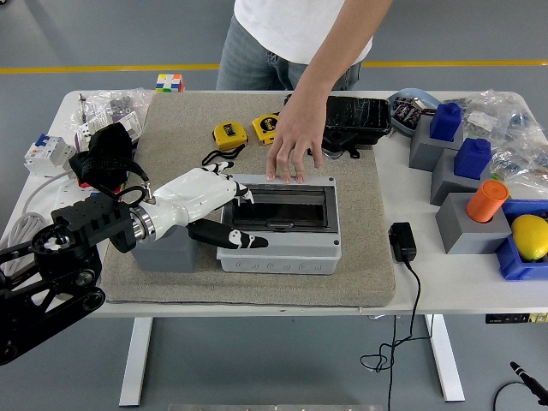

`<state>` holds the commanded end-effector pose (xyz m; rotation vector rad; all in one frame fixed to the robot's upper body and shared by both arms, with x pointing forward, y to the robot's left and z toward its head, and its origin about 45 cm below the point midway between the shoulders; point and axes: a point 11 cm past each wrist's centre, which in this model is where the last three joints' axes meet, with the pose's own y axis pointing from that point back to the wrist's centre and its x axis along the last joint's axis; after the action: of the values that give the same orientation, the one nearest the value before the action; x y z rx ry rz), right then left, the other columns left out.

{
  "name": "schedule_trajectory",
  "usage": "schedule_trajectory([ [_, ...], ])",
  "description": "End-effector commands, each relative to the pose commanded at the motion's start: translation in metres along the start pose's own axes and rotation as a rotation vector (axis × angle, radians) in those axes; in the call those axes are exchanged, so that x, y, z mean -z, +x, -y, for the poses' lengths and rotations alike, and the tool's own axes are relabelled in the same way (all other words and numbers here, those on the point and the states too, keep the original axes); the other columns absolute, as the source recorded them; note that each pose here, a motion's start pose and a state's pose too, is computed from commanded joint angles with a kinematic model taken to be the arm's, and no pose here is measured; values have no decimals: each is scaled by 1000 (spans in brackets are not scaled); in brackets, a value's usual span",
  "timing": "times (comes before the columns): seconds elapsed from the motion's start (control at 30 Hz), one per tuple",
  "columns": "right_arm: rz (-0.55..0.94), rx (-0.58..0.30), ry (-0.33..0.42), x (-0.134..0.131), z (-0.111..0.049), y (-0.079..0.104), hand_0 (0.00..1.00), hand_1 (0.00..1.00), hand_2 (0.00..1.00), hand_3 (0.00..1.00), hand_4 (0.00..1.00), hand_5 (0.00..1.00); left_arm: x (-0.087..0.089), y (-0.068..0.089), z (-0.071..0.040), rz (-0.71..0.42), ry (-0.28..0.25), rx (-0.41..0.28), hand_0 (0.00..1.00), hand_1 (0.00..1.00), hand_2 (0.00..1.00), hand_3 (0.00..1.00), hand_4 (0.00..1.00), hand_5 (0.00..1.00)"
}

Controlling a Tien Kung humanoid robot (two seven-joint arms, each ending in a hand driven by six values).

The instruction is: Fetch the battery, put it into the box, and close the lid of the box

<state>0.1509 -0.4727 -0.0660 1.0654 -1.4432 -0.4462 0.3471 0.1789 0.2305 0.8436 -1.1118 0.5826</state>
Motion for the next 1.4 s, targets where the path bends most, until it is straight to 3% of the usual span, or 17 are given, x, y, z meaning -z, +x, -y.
schedule_trajectory([
  [0.17, 1, -1, -1, 0, 0, 0, 936, 915, 838, 824, 998, 998, 0, 7, 2, -21, -6, -47, 998, 749, 494, 641, 998, 998],
  [0.37, -7, 11, -2, 0, -1, -6, 936, 915, 838, 824, 998, 998, 6, 44, 5, -114, -27, -259, 998, 716, 518, 647, 998, 998],
  [0.43, -9, 15, -1, 0, -1, -9, 936, 915, 838, 824, 998, 998, 9, 51, 6, -143, -29, -299, 998, 716, 518, 647, 998, 998],
  [0.67, -15, 35, 8, 4, -3, -20, 936, 915, 838, 824, 998, 998, 24, 84, -3, -380, -106, -590, 998, 714, 556, 639, 998, 998],
  [0.73, -15, 40, 9, 4, -3, -23, 936, 915, 838, 824, 998, 998, 32, 84, -3, -459, -107, -633, 998, 714, 556, 639, 998, 998],
  [0.77, -18, 44, 8, 4, -4, -24, 936, 915, 838, 825, 998, 998, 37, 83, -3, -506, -104, -651, 932, 806, 733, 700, 998, 998],
  [0.87, -19, 51, 13, 7, -4, -28, 936, 915, 838, 825, 998, 998, 50, 76, -3, -664, -99, -689, 932, 806, 733, 700, 998, 998],
  [0.93, -20, 54, 15, 7, -4, -30, 936, 915, 838, 825, 998, 998, 55, 70, -2, -757, -102, -695, 932, 806, 733, 700, 998, 998],
  [0.97, -20, 56, 16, 8, -5, -31, 939, 915, 838, 824, 998, 998, 58, 64, 0, -814, -104, -684, 908, 900, 841, 790, 998, 998],
  [1.13, -29, 54, 26, 12, -4, -29, 939, 915, 838, 824, 998, 998, 69, 41, 2, -1084, -108, -615, 908, 900, 841, 790, 998, 998],
  [1.17, -27, 52, 32, 15, -4, -27, 937, 915, 838, 824, 998, 998, 72, 38, 1, -1142, -115, -602, 937, 998, 968, 891, 998, 998],
  [1.2, -27, 50, 35, 17, -4, -26, 937, 915, 838, 824, 998, 998, 73, 35, 1, -1191, -120, -586, 937, 998, 968, 891, 998, 998],
  [1.33, -29, 50, 32, 17, -4, -26, 937, 915, 838, 824, 998, 998, 69, 29, 2, -1372, -192, -531, 937, 998, 968, 891, 998, 998],
  [1.37, -29, 50, 31, 16, -4, -26, 938, 915, 837, 824, 998, 998, 66, 27, 3, -1421, -215, -518, 980, 998, 998, 961, 998, 998],
  [1.4, -29, 50, 31, 16, -4, -26, 938, 915, 837, 824, 998, 998, 65, 27, 3, -1467, -235, -513, 980, 998, 998, 961, 998, 998],
])
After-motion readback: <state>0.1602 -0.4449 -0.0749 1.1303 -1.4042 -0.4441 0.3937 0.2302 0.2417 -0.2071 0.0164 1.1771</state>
